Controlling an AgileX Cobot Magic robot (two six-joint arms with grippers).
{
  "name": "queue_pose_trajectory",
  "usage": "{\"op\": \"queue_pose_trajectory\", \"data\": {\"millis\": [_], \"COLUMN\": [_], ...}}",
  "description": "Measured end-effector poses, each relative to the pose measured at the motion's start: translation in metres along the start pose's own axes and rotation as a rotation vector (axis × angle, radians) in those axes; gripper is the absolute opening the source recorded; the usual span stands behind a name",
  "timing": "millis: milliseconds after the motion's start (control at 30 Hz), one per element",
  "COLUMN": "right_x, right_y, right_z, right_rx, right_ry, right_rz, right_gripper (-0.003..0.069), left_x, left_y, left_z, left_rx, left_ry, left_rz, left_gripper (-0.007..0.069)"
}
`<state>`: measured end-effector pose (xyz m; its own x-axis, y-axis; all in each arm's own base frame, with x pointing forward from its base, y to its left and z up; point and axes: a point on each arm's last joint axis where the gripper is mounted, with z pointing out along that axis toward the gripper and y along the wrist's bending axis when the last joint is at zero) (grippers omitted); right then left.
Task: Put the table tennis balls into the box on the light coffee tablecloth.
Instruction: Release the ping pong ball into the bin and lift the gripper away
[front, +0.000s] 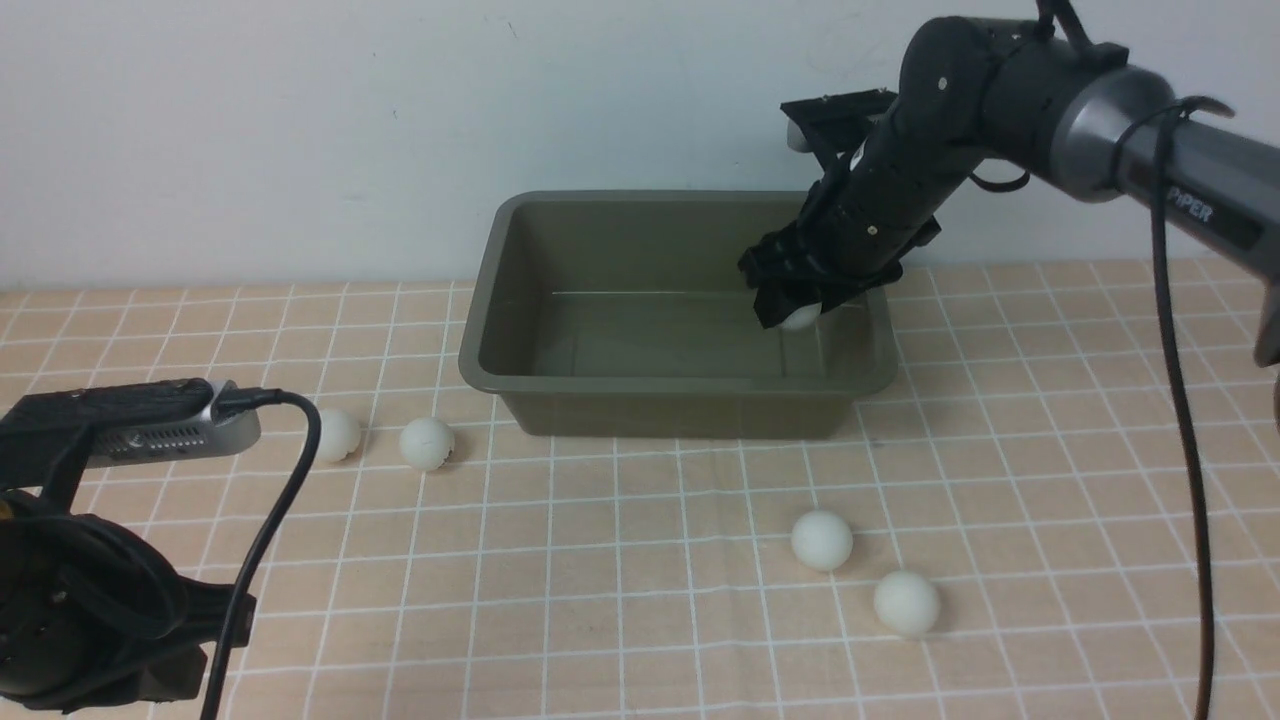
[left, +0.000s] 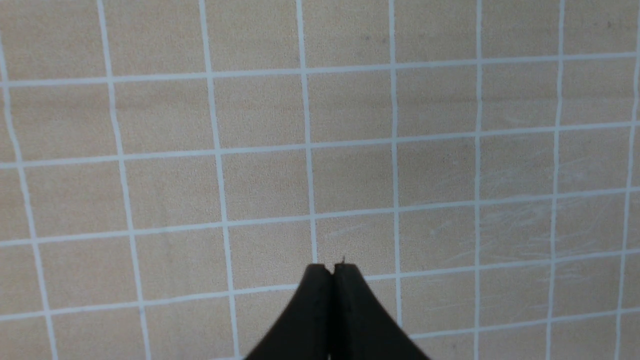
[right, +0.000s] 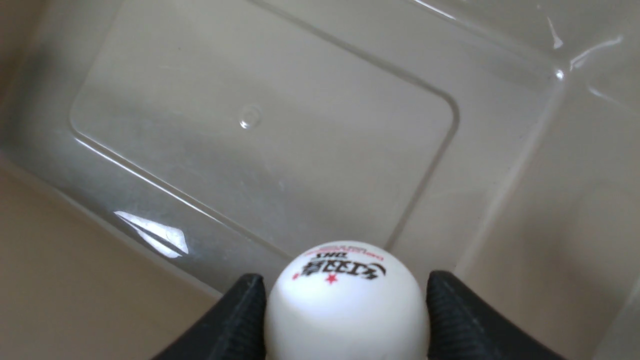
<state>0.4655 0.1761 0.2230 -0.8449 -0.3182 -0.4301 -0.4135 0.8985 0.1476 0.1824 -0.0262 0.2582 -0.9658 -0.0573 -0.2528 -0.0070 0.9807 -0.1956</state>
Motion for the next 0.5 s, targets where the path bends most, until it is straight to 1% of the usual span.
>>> {"op": "queue_pose_trajectory", "data": {"millis": [133,367,500], "right_x": [0.0000,0.0003,-0.0009], "right_y": [0.0000,0.0002,0.0016], "right_z": [0.0000,0.0000,-0.0061], "right_rx": [0.000,-0.002,-0.007], "right_ry": [0.000,0.003,0.028], "right_rz": [-0.001,-0.006,-0.012], "right_gripper": [0.0392,0.0459,0.0469], "left_x": [0.0000,0.0004,0.0016], "left_y": [0.0000,0.0000,0.0000], "left_z": [0.0000,0.0000,0.0000], "left_rx": [0.000,0.000,0.000], "left_ry": [0.000,0.004,0.017], "left_rz": [0.000,0.000,0.000], "left_gripper": [-0.0069,-0.0069,-0.0069]}}
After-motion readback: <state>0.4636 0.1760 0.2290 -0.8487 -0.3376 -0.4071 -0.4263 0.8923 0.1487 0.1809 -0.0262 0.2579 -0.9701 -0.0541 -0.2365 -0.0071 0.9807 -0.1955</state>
